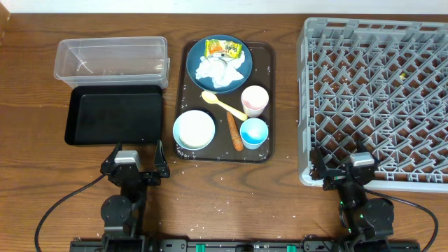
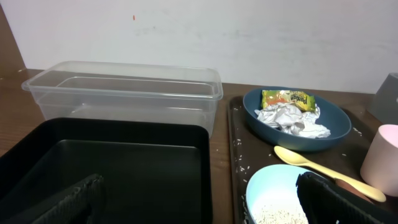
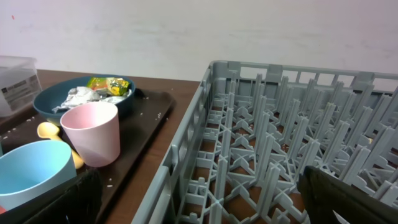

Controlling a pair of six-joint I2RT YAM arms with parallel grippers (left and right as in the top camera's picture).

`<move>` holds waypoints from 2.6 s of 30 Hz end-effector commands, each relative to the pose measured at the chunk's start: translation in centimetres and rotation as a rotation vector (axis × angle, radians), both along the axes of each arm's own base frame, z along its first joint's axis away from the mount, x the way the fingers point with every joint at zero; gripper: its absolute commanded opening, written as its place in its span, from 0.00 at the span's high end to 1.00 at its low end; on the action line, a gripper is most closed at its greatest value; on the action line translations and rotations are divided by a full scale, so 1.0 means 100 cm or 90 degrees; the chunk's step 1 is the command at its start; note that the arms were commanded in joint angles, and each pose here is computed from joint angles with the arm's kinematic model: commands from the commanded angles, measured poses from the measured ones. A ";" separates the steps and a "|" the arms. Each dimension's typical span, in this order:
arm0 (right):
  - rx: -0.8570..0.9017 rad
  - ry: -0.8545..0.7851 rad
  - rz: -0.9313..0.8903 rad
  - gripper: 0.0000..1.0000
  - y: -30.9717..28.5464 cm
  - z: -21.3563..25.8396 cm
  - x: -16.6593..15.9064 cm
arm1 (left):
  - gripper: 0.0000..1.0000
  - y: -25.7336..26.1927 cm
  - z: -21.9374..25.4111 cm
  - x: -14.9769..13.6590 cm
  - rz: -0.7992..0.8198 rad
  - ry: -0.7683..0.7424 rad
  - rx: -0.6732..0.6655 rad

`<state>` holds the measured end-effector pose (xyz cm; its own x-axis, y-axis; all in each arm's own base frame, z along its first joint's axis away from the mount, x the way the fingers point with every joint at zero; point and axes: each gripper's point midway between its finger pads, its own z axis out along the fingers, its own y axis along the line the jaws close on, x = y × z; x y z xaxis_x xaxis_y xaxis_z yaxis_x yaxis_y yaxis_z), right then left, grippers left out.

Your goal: Sort waste into correct bins and load items into the dishwasher rack

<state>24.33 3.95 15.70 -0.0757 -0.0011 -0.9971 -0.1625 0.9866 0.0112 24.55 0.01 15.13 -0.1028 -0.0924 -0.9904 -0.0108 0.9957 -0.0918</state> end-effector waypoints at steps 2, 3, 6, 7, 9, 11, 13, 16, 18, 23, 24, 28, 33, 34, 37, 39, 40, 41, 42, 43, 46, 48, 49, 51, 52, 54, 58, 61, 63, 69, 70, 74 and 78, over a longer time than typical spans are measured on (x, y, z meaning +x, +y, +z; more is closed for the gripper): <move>-0.007 -0.001 0.005 0.01 0.002 0.000 -0.001 | 0.00 0.003 -0.014 -0.002 0.009 0.031 0.000; -0.008 -0.001 0.005 0.01 0.002 0.000 -0.001 | 0.00 0.003 -0.014 -0.002 0.009 0.031 0.000; -0.008 -0.001 0.005 0.01 0.002 0.000 -0.001 | 0.00 0.003 -0.014 -0.001 0.009 0.031 0.000; -0.008 -0.001 0.005 0.01 0.002 0.000 -0.001 | 0.00 0.003 -0.014 -0.002 0.009 0.031 0.000; -0.007 -0.001 0.006 0.01 0.002 0.000 -0.001 | 0.00 0.003 -0.014 -0.002 0.009 0.031 0.000; 0.000 0.000 0.008 0.01 0.003 0.000 -0.001 | 0.00 0.003 -0.014 -0.002 0.009 0.031 0.000; -0.001 -0.001 -0.001 0.01 0.000 0.000 0.000 | 0.00 0.003 -0.014 -0.001 0.009 0.030 0.000; 0.003 -0.017 0.014 0.01 0.005 0.006 -0.001 | 0.00 0.003 -0.013 -0.001 0.009 0.028 0.000; 0.006 -0.033 0.027 0.01 0.008 0.013 -0.001 | 0.00 0.002 -0.012 -0.001 0.007 0.025 -0.005; 0.011 -0.129 0.038 0.01 0.011 0.049 -0.004 | 0.00 -0.011 0.012 -0.001 -0.041 -0.024 -0.017; 0.006 -0.146 0.038 0.01 0.011 0.056 -0.005 | 0.00 -0.012 0.019 -0.001 -0.044 -0.035 -0.017; 0.009 -0.173 0.041 0.01 0.011 0.071 -0.008 | 0.00 -0.016 0.051 -0.004 -0.058 -0.079 -0.028; 0.009 -0.191 0.067 0.01 0.017 0.087 -0.013 | 0.00 -0.020 0.091 -0.002 -0.075 -0.087 -0.028; 0.009 -0.193 0.072 0.01 0.018 0.091 -0.014 | 0.00 -0.020 0.097 0.001 -0.075 -0.082 -0.028; 0.008 -0.193 0.084 0.01 0.022 0.103 -0.015 | 0.00 -0.026 0.119 0.014 -0.098 -0.059 -0.031; 0.006 -0.184 0.096 0.01 0.025 0.111 -0.015 | 0.00 -0.038 0.138 0.025 -0.140 -0.047 -0.034; 0.005 -0.174 0.103 0.01 0.027 0.114 -0.014 | 0.00 -0.043 0.149 0.032 -0.158 -0.040 -0.036; 0.004 -0.162 0.108 0.01 0.028 0.117 -0.013 | 0.00 -0.046 0.158 0.040 -0.166 -0.035 -0.037; 0.002 -0.142 0.114 0.01 0.030 0.120 -0.012 | 0.00 -0.049 0.169 0.051 -0.172 -0.028 -0.038; 0.001 -0.128 0.119 0.01 0.031 0.121 -0.011 | 0.00 -0.052 0.176 0.059 -0.177 -0.020 -0.039; -0.003 -0.067 0.128 0.01 0.034 0.129 -0.006 | 0.00 -0.067 0.197 0.094 -0.200 0.032 -0.043; -0.006 -0.018 0.128 0.01 0.035 0.135 -0.002 | 0.00 -0.080 0.202 0.119 -0.217 0.093 -0.047; -0.008 0.005 0.128 0.01 0.035 0.137 0.001 | 0.00 -0.087 0.203 0.130 -0.225 0.125 -0.048; -0.011 0.049 0.128 0.01 0.036 0.142 0.005 | 0.00 -0.102 0.200 0.154 -0.241 0.197 -0.050; -0.012 0.070 0.129 0.01 0.037 0.144 0.008 | 0.00 -0.107 0.199 0.163 -0.244 0.222 -0.049; -0.015 0.119 0.129 0.01 0.038 0.147 0.013 | 0.00 -0.117 0.193 0.184 -0.227 0.285 -0.050; -0.019 0.228 0.140 0.01 0.042 0.145 0.022 | 0.00 -0.143 0.181 0.216 -0.224 0.369 -0.031; -0.023 0.299 0.140 0.01 0.044 0.140 0.031 | 0.00 -0.171 0.165 0.239 -0.250 0.388 -0.022; -0.030 0.327 0.137 0.01 0.044 0.134 0.036 | 0.00 -0.184 0.150 0.248 -0.259 0.398 -0.017; -0.026 0.403 0.153 0.01 0.049 0.107 0.040 | 0.00 -0.197 0.096 0.269 -0.260 0.450 -0.009; -0.027 0.412 0.154 0.01 0.049 0.103 0.040 | 0.00 -0.196 0.088 0.274 -0.253 0.453 -0.014; -0.027 0.437 0.154 0.01 0.050 0.095 0.040 | 0.03 -0.190 0.061 0.300 -0.194 0.465 -0.094; -0.028 0.445 0.154 0.01 0.050 0.092 0.040 | 0.11 -0.176 0.021 0.324 -0.066 0.478 -0.165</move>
